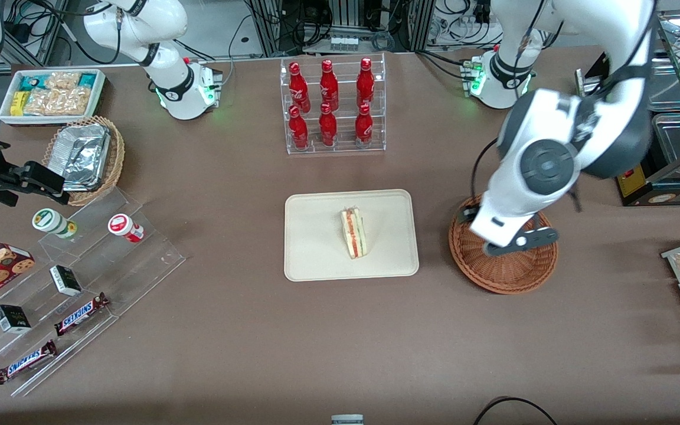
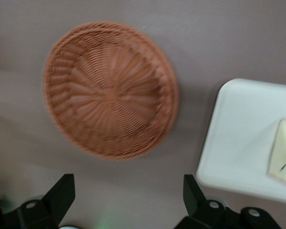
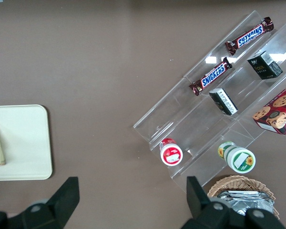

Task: Place sandwich from basket to tray

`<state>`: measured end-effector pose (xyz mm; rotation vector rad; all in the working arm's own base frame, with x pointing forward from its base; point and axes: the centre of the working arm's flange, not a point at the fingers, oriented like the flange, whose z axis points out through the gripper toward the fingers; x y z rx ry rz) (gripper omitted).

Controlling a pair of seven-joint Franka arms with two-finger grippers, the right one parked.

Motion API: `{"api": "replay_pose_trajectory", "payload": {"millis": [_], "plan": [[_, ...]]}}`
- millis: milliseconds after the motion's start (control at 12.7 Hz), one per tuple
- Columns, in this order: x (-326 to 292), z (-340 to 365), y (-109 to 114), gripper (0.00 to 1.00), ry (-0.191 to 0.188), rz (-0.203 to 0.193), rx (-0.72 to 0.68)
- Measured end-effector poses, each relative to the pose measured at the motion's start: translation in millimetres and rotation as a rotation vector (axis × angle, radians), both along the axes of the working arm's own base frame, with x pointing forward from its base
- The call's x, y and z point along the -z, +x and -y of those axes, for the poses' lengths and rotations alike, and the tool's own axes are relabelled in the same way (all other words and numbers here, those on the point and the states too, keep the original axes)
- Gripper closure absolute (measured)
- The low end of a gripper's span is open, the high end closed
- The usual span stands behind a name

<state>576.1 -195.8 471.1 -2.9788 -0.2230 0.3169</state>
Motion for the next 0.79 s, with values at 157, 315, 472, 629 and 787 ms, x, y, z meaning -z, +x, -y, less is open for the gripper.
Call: {"api": "replay_pose_trajectory", "payload": {"millis": [157, 315, 472, 629, 787], "plan": [[-32.7, -35.4, -8.5, 0.00, -0.033, -0.020, 0.045], [-65.1, -65.3, -20.4, 0.00, -0.057, -0.025, 0.089], [-96.0, -95.7, -33.0, 0.00, -0.072, -0.014, 0.122], [-120.7, -128.2, -40.8, 0.00, -0.084, 0.019, 0.132], [-136.0, -154.8, -44.6, 0.00, -0.088, 0.045, 0.114]]}}
